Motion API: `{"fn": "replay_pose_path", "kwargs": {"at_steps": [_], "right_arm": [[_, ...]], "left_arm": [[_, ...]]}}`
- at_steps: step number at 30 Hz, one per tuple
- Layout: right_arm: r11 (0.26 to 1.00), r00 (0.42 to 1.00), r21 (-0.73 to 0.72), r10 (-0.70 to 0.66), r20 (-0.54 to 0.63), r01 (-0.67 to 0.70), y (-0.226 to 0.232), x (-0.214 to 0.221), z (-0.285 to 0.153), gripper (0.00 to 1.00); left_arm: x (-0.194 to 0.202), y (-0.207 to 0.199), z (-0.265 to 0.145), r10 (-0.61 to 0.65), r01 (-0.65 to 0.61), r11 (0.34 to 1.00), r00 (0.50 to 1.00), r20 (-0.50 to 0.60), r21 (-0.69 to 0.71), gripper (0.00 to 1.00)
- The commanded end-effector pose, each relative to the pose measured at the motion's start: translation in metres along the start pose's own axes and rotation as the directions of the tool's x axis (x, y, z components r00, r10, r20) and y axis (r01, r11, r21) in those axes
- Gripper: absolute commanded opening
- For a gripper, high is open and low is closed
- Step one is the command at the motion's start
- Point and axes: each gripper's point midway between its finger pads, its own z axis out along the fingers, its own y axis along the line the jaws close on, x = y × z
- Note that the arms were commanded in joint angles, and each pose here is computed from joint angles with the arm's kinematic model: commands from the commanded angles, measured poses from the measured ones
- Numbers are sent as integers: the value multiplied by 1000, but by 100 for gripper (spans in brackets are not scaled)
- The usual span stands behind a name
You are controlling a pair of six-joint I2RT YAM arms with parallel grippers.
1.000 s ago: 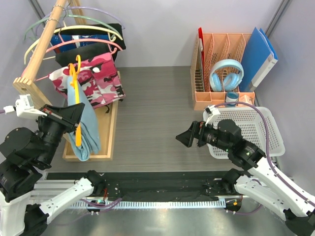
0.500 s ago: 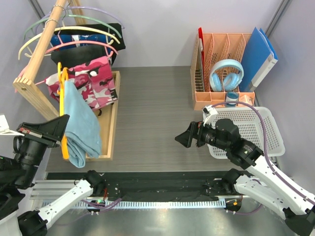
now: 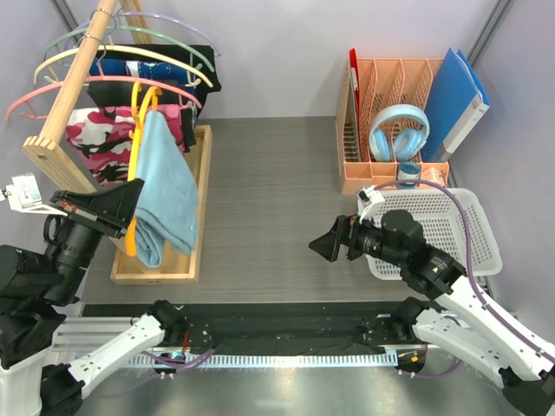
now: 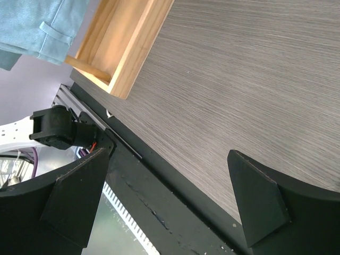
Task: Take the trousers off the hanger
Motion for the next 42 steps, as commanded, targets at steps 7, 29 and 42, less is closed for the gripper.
{"fn": "replay_pose_path", "kwargs": {"at_steps": [7,29,42], "right_arm": [[984,989,-101,-149,-9,147,27,-12,-19,100],[829,943,-452,-266,199,329,145,-104,-34,100],[867,888,-396,407,213,-302,132,-160,-2,98]], "left_arm": [[-43,-48,-63,-103,106,960,994,-25,261,0],[67,-96,-72,-188,424,776,862,-470,468,0],[58,-96,26,-250,331,845,938,-239,419,0]]}}
